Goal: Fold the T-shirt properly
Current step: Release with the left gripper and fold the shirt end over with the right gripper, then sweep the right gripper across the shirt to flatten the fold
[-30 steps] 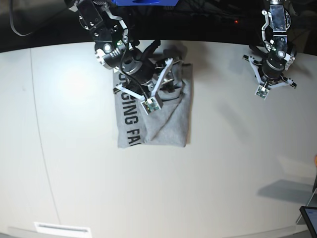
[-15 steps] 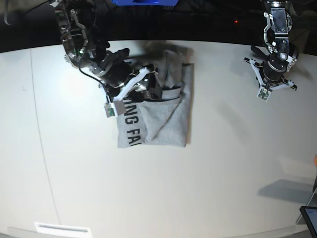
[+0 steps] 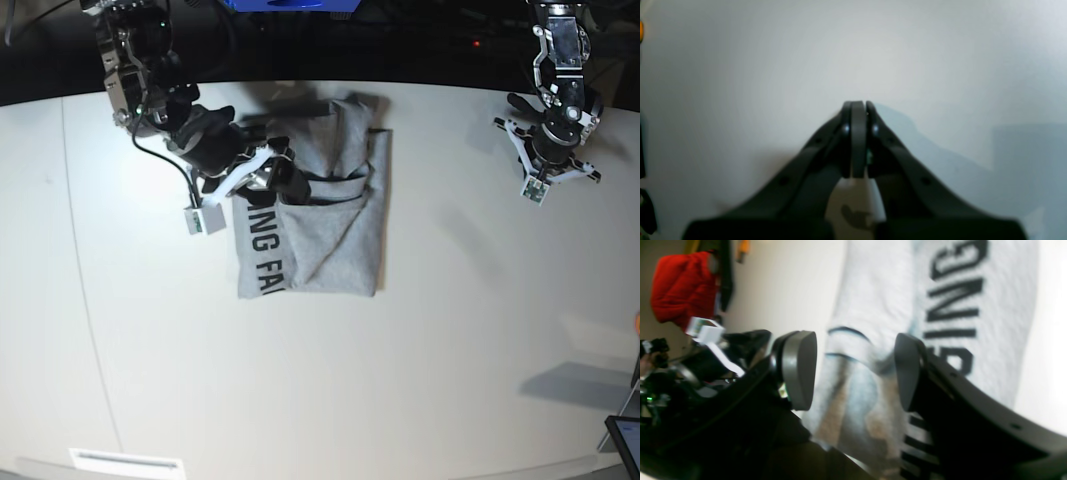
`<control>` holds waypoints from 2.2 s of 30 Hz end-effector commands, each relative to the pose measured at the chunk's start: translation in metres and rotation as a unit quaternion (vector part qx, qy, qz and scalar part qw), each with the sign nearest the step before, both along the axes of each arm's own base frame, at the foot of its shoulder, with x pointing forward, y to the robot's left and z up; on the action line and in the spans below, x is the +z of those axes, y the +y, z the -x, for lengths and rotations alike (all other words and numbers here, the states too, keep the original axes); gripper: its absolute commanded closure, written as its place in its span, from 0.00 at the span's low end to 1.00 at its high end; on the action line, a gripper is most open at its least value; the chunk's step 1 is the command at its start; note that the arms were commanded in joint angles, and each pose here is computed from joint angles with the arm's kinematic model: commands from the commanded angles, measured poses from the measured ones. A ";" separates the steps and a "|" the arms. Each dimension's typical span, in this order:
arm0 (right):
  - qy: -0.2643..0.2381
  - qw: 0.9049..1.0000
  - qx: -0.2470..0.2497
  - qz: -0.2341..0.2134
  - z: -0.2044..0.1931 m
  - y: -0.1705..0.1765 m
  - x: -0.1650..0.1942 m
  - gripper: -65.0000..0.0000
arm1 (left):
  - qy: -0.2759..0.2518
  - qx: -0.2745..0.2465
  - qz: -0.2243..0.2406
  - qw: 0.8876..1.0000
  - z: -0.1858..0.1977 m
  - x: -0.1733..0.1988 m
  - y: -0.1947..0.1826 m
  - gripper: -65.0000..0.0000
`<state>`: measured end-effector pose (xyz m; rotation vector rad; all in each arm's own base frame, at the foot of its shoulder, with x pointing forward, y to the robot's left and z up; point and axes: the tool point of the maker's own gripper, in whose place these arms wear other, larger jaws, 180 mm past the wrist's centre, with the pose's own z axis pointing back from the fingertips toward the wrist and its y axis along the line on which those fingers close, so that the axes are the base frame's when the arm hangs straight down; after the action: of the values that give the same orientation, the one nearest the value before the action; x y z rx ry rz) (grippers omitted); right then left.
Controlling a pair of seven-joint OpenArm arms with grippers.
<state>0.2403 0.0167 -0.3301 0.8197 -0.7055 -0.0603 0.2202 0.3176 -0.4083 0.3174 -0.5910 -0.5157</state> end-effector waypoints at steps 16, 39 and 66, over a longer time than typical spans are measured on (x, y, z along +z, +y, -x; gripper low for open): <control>-0.003 1.000 0.017 -0.005 -0.005 0.008 0.000 0.45 | 0.039 0.000 -0.010 0.999 0.016 -0.010 0.004 0.99; 0.006 0.999 0.042 0.007 -0.014 0.014 -0.006 0.62 | 0.039 0.000 -0.010 0.999 0.016 -0.010 0.004 0.99; -0.015 0.991 0.130 0.027 -0.031 0.061 -0.003 1.00 | 0.041 0.001 -0.010 0.999 0.017 -0.011 0.004 0.99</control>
<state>0.2619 0.0741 -0.3487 0.8270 -0.5710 0.1984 0.2196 0.3171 -0.4087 0.3154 -0.5926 -0.5164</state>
